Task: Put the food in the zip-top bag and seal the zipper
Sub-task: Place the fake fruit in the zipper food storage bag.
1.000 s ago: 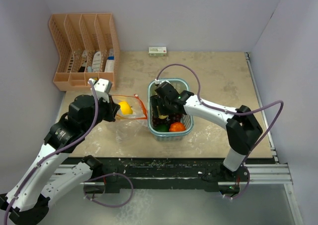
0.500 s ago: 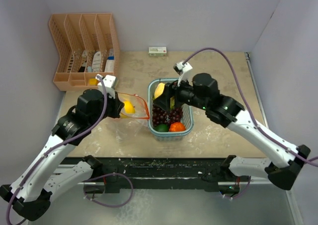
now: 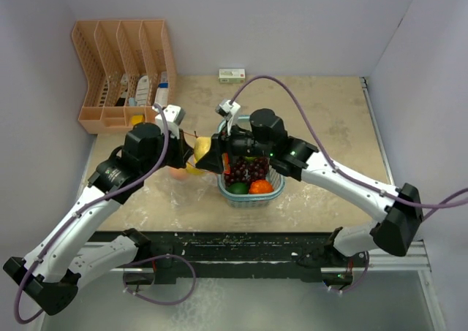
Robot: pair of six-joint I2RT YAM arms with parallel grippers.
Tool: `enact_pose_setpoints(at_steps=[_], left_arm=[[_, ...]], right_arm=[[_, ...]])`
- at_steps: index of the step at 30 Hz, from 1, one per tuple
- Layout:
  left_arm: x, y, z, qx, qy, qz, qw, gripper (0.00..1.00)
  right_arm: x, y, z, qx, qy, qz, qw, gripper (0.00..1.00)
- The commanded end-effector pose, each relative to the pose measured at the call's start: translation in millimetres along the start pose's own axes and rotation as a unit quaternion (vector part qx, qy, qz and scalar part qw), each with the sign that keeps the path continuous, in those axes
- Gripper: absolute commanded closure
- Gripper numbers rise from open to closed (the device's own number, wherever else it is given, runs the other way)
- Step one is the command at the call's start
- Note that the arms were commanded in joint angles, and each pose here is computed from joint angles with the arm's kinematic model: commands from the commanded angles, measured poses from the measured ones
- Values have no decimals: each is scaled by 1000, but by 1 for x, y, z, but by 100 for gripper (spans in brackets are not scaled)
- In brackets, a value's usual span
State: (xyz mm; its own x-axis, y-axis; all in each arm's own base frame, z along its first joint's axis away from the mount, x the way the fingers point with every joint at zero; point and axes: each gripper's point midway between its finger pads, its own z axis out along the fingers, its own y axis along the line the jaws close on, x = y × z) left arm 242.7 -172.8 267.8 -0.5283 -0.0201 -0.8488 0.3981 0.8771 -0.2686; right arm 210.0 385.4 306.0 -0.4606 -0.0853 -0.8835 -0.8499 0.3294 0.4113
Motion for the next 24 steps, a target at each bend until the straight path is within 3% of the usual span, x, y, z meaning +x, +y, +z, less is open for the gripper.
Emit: enact_pose_setpoints(at_steps=[1, 6, 13, 17, 24], left_arm=[[-33, -19, -12, 41, -52, -11, 998, 100], [-28, -28, -14, 67, -48, -17, 996, 100], [-23, -41, -22, 111, -49, -27, 992, 100], [-16, -37, -12, 101, -40, -30, 994, 100], [-12, -27, 3, 80, -40, -36, 995, 100]], right_arm=[[-16, -6, 16, 5, -24, -5, 1000, 59], [-4, -45, 29, 93, -9, 15, 996, 59], [10, -104, 32, 250, 22, 29, 968, 61], [15, -111, 30, 304, 32, 13, 952, 61], [18, -99, 16, 319, 24, -1, 948, 61]])
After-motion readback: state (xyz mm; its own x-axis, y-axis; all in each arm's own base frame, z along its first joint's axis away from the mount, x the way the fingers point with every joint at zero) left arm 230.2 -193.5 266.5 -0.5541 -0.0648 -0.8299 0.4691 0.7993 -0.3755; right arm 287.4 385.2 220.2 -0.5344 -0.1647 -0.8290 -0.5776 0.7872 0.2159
